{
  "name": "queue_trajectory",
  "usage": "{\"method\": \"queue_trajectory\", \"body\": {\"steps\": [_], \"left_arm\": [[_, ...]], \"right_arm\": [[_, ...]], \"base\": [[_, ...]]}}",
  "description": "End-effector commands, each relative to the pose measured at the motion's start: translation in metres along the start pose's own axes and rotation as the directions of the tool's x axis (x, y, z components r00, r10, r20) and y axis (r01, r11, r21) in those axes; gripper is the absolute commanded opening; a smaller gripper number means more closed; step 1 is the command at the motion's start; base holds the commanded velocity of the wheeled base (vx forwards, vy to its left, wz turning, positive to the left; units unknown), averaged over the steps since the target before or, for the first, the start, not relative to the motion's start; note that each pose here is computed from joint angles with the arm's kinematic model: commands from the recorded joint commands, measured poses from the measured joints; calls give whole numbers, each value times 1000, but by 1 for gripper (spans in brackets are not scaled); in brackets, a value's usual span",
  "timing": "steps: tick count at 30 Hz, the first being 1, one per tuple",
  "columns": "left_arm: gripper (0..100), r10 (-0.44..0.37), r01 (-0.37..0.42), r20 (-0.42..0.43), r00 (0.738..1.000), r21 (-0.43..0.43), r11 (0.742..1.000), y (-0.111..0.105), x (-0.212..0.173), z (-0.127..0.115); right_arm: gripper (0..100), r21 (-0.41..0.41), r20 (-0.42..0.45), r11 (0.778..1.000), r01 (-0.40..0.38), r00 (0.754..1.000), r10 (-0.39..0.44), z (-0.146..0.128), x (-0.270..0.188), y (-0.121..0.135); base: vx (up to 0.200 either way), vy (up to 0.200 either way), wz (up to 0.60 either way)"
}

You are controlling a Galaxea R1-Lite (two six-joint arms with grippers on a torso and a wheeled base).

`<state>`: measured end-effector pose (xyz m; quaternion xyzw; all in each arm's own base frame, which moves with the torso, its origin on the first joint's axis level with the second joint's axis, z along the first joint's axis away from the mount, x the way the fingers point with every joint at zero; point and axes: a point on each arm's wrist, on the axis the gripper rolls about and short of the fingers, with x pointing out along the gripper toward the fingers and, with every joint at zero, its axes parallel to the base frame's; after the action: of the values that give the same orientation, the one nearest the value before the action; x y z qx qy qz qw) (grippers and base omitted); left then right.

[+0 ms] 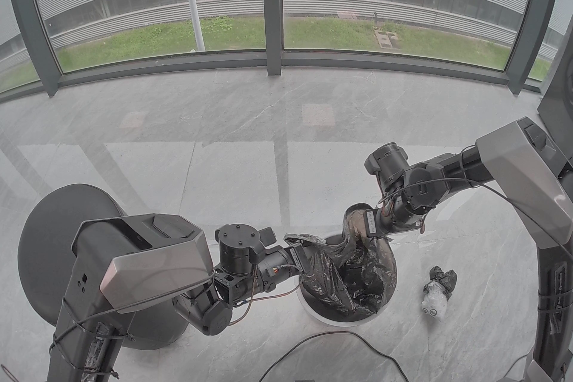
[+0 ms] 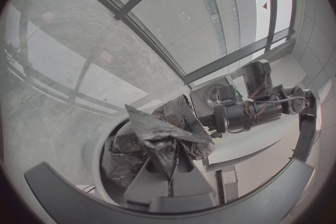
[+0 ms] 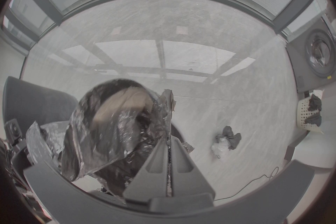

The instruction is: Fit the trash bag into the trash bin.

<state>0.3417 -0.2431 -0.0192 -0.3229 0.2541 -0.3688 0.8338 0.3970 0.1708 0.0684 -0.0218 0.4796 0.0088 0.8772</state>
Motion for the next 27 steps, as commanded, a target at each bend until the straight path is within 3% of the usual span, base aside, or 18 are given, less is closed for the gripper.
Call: {"method": "queue_trajectory", "body": {"steps": [1, 6, 12, 18, 27], "left_arm": [[0, -15, 15, -32, 999, 0, 1000, -1, 9, -15], [0, 8, -8, -19, 1000, -4, 1000, 1, 2, -13], [0, 107, -106, 24, 994, -35, 994, 25, -24, 9], [0, 115, -114, 44, 992, -37, 993, 29, -24, 16], [0, 101, -101, 2, 995, -36, 994, 16, 2, 26]], "right_arm": [[0, 33, 5, 999, 31, 999, -31, 4, -3, -19], [0, 13, -4, 1000, 17, 1000, -17, 0, 1, -10], [0, -38, -4, 999, -13, 1000, 13, -6, 12, 21], [0, -22, -3, 1000, -2, 1000, 2, -3, 12, 12], [0, 16, 12, 1000, 22, 1000, -22, 9, 9, -14]], "base": [[0, 0, 0], [0, 0, 0], [0, 0, 0], [0, 0, 0], [0, 0, 0]]}}
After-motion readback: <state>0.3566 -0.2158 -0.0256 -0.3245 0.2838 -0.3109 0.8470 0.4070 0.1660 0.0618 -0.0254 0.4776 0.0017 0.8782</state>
